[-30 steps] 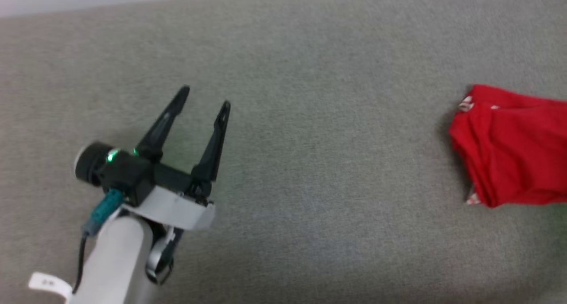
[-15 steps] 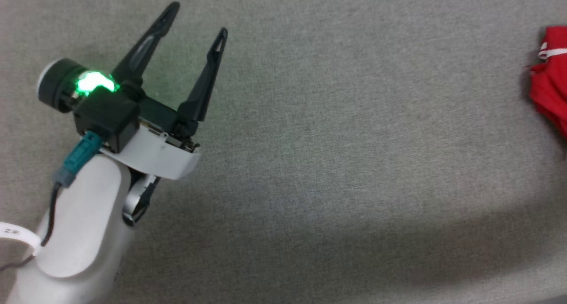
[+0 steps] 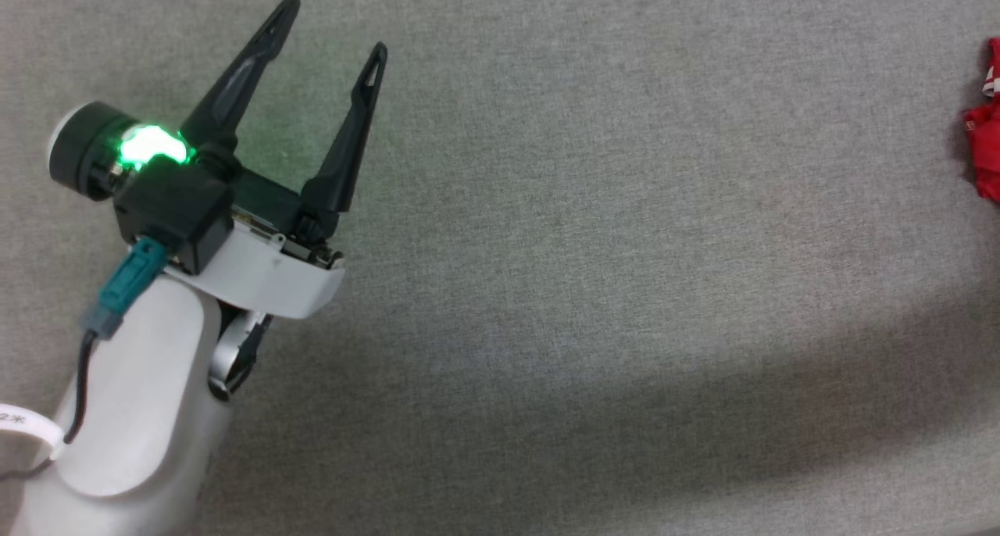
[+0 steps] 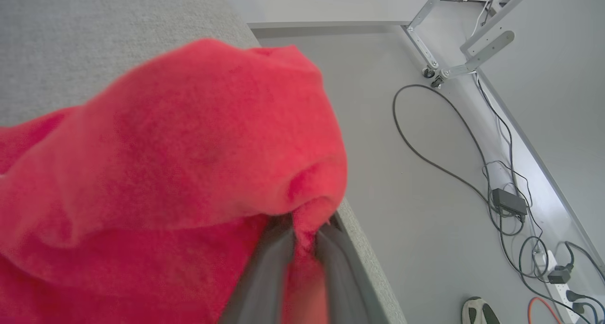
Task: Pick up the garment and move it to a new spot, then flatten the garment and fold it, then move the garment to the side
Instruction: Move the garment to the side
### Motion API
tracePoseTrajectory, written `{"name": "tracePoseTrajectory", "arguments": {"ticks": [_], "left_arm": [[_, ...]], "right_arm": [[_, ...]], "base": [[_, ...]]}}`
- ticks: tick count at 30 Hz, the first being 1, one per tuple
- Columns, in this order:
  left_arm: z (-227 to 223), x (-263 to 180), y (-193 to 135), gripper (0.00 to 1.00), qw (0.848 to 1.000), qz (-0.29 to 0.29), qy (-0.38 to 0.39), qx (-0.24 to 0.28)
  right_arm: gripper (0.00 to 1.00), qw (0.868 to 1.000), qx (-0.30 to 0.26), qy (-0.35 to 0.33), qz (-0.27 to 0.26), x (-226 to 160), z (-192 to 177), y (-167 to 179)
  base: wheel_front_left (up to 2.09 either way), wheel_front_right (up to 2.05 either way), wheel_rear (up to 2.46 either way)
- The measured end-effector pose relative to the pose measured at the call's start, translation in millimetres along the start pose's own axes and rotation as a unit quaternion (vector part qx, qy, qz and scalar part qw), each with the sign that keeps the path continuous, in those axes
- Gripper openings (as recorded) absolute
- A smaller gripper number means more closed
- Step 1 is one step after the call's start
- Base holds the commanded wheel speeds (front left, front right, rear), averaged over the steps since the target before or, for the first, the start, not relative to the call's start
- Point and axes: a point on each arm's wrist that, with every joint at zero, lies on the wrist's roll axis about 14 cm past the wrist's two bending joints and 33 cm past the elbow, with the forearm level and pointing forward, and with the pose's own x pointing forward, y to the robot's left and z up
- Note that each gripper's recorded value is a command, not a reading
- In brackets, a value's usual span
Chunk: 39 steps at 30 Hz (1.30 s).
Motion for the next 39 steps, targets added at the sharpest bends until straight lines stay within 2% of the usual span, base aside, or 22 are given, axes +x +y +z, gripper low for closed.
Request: {"name": "tracePoseTrajectory", "arguments": {"ticks": [1,2,3,11,14,18,23,28,35,39], "left_arm": [[2,0,0,1.0,1.0,0.001,-0.002,0.0],[3,-1,-1,1.0,1.0,0.002,-0.002,0.0],[5,-2,-1,1.0,1.0,0.003,-0.003,-0.001],[18,-15,-2,1.0,1.0,0.028,-0.002,-0.011],[20,-29,-1,1.0,0.999,0.046,0.01,-0.014],[17,-60,3,1.0,0.995,0.084,0.04,-0.024],[10,-111,8,1.0,0.987,0.136,0.085,-0.032],[11,-159,17,1.0,0.974,0.194,0.11,-0.045],[38,-201,27,1.0,0.963,0.249,0.094,-0.037],[57,-218,27,1.0,0.96,0.267,0.075,-0.03]], "right_arm": [[0.87,1.0,0.0,0.002,0.0,-1,-1,0],[0.87,1.0,-0.001,0.005,0.0,-1,-3,0],[1.0,1.0,-0.001,0.007,0.0,-2,-3,-1],[1.0,0.999,-0.021,-0.038,0.015,-14,18,2],[1.0,0.996,-0.022,-0.071,0.051,-22,29,28],[1.0,0.988,-0.023,-0.096,0.121,-43,23,73],[1.0,0.969,-0.006,-0.153,0.194,-78,29,113],[1.0,0.943,0.015,-0.202,0.264,-115,36,158],[1.0,0.907,0.054,-0.248,0.335,-170,43,211],[1.0,0.892,0.075,-0.269,0.357,-196,48,223]], "base": [[0.0,0.0,0.0],[0.0,0.0,0.0],[0.0,0.0,0.0],[0.0,0.0,0.0],[0.0,0.0,0.0],[0.0,0.0,0.0],[0.0,0.0,0.0],[0.0,0.0,0.0],[0.0,0.0,0.0],[0.0,0.0,0.0]]}}
